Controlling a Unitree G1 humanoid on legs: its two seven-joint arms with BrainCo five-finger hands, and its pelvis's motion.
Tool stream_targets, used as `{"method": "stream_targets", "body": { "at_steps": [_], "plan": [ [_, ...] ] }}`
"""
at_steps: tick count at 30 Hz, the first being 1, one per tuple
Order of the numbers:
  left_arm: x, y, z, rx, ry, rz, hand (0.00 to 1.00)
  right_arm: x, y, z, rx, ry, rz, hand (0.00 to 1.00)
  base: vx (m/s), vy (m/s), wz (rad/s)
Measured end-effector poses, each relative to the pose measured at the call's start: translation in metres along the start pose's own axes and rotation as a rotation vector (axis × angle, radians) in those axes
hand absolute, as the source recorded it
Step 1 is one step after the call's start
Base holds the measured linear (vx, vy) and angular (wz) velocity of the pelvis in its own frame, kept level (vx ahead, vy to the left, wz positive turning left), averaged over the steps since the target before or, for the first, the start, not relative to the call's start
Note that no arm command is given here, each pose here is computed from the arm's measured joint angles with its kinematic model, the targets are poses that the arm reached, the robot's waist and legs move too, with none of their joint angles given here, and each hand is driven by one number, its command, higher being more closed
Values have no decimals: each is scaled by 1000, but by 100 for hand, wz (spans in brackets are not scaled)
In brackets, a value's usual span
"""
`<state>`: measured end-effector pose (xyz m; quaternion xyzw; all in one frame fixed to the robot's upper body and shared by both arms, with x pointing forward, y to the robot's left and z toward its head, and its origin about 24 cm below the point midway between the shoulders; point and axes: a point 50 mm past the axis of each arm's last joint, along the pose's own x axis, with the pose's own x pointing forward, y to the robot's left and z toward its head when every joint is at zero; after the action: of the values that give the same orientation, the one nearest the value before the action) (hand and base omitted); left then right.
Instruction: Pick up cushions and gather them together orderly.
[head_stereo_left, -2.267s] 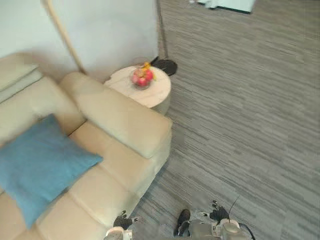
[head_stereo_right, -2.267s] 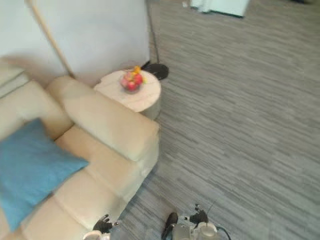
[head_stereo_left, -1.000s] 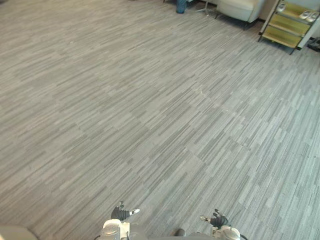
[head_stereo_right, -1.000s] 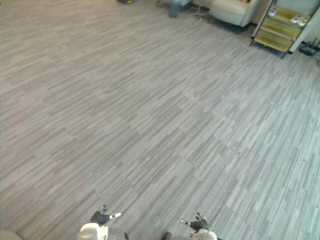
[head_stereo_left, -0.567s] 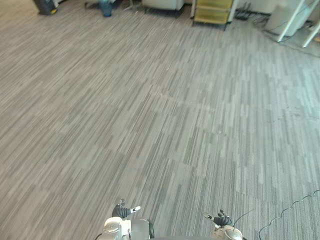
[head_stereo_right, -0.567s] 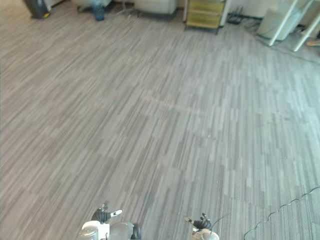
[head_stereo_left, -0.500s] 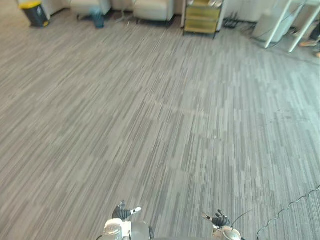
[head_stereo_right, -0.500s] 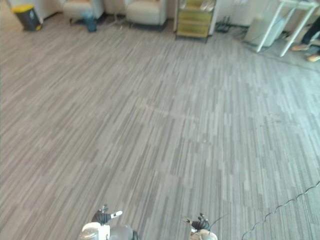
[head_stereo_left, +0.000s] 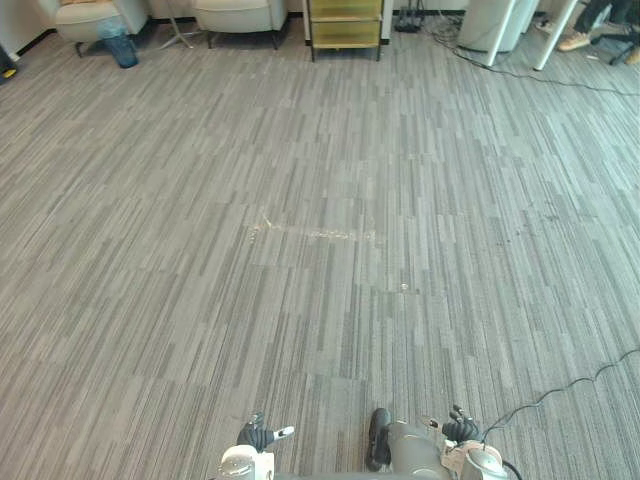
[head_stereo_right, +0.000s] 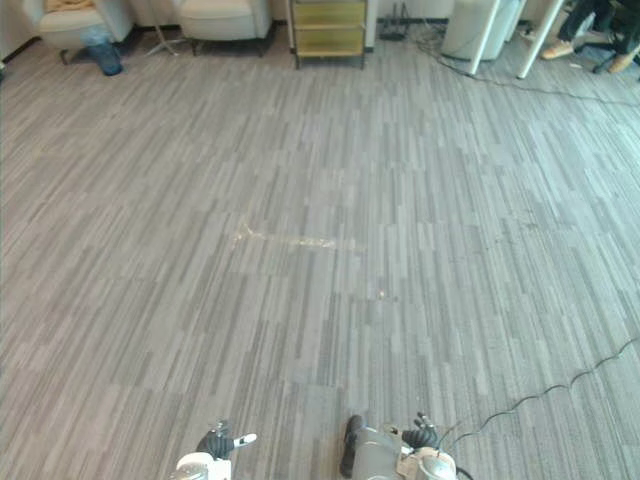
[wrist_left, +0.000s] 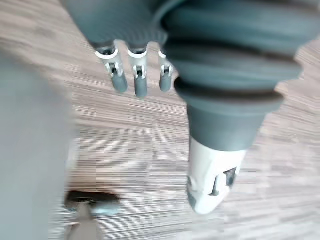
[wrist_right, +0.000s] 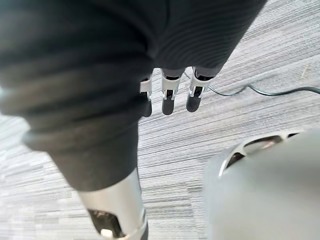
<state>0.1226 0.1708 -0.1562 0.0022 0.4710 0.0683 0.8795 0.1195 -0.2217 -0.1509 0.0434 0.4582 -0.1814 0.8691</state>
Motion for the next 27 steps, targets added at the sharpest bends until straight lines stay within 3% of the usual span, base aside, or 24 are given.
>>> {"method": "stream_targets", "body": {
  "at_steps": [12, 16, 27],
  "plan": [
    [4, 9, 28, 16, -118, 15, 0, 0, 23, -2, 19, 15, 38, 0, 478, 91, -18],
    [0, 19, 10, 50, -58, 29, 0, -4, 23, -13, -10, 36, 51, 0, 378, 174, 1],
    [1, 18, 3, 105, -9, 14, 0, -5, 14, -12, 18, 21, 35, 0, 470, -57, 65]
  ]
}}
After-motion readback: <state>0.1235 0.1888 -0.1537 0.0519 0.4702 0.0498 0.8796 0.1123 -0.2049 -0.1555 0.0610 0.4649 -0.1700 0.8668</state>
